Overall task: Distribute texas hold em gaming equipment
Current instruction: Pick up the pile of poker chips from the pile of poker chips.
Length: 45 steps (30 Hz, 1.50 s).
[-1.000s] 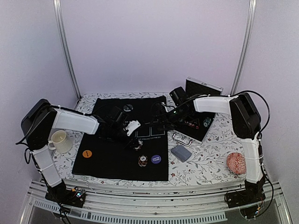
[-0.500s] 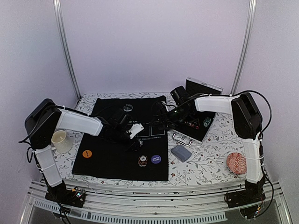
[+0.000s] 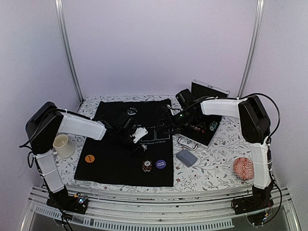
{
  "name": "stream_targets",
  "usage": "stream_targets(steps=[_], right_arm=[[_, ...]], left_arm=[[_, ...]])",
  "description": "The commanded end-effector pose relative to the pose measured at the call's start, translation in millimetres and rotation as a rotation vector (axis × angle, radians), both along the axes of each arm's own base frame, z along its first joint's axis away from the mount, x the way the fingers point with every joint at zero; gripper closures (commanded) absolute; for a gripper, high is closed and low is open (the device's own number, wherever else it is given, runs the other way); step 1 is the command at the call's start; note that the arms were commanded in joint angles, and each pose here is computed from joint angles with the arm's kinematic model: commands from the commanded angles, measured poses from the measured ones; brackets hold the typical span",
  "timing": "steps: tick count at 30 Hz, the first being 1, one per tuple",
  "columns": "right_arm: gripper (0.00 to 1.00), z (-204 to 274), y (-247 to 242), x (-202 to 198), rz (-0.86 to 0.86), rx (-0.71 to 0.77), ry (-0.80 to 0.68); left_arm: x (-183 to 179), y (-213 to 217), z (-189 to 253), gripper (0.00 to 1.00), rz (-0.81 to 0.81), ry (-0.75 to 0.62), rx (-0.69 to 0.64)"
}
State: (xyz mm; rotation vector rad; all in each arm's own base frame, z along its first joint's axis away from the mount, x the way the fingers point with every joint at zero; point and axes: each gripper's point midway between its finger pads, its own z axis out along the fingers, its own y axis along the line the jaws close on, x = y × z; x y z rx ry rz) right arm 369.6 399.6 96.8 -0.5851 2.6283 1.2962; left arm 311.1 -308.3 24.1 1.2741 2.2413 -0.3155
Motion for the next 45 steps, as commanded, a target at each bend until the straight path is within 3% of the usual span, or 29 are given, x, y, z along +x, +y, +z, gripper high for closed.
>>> stream_targets(steps=[1, 13, 16, 20, 29, 31, 36, 45], right_arm=[[0.21, 17.5, -4.6, -1.5, 0.004, 0.013, -0.031], [0.21, 15.4, -4.7, -3.7, 0.013, 0.013, -0.022], [0.21, 16.7, -4.5, -4.6, 0.016, 0.016, -0.023], [0.21, 15.7, -5.1, -6.1, 0.021, 0.013, -0.021], [0.21, 15.9, -5.3, -7.1, 0.025, 0.017, -0.017], [0.21, 15.8, -5.3, -6.3, 0.026, 0.017, -0.021], [0.21, 15.9, -5.0, -6.3, 0.027, 0.019, -0.019], [0.21, 13.0, -4.8, -7.2, 0.042, 0.028, -0.027]], left_arm=[[-0.1, 0.1, -2.2, 0.51, -0.006, -0.010, 0.032], [-7.1, -8.6, 3.7, 0.38, -0.034, 0.016, -0.015], [-1.1, -0.5, 3.6, 0.37, 0.009, 0.023, 0.023], [-3.8, 9.8, -6.1, 0.28, 0.017, 0.045, 0.070], [-2.0, 10.3, -26.0, 0.27, 0.049, 0.048, 0.144], [3.0, 10.8, -26.0, 0.33, 0.065, 0.031, 0.146], [-1.1, 9.9, -24.6, 0.60, 0.086, 0.059, 0.125], [-30.7, 54.0, -18.5, 0.88, 0.253, 0.151, 0.201]])
